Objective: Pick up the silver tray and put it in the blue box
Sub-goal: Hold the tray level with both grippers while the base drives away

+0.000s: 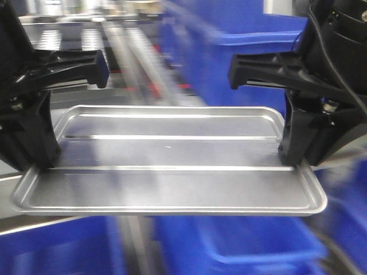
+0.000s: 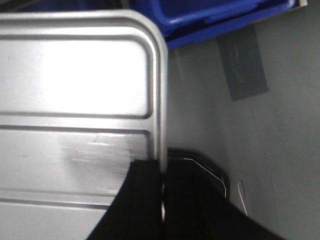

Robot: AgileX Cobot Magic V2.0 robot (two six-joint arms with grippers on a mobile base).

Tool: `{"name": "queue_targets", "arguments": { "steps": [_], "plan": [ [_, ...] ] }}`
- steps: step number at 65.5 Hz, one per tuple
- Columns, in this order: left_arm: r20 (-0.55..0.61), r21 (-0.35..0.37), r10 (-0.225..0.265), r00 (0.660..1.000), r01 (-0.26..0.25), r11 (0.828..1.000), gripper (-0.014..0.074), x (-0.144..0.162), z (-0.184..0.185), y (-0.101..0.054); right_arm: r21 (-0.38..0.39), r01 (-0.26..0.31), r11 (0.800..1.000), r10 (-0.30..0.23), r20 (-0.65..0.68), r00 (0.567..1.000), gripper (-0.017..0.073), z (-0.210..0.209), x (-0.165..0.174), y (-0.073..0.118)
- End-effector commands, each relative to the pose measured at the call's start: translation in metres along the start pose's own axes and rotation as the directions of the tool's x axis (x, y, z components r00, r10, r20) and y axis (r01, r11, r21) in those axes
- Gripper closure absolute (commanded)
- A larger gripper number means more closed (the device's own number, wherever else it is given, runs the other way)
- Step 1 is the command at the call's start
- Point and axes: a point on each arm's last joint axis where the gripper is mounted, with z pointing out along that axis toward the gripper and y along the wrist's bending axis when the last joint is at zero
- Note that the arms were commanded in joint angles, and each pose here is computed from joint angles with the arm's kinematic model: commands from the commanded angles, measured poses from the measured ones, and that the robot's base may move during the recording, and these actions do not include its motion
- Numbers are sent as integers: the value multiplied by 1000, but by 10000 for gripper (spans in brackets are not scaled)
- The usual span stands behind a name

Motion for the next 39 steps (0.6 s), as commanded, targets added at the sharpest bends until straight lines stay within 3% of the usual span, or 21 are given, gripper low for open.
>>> {"name": "queue_targets", "arguments": {
  "steps": [1, 39],
  "plan": [
    [57, 31, 10, 998, -11, 999, 697, -6, -14, -2, -20, 21, 1000, -19, 70, 997, 511, -15, -8, 0],
    [57, 31, 10, 998, -11, 999, 697, -6, -14, -2, -20, 21, 1000, -19, 70, 997, 511, -15, -8, 0]
  ]
}}
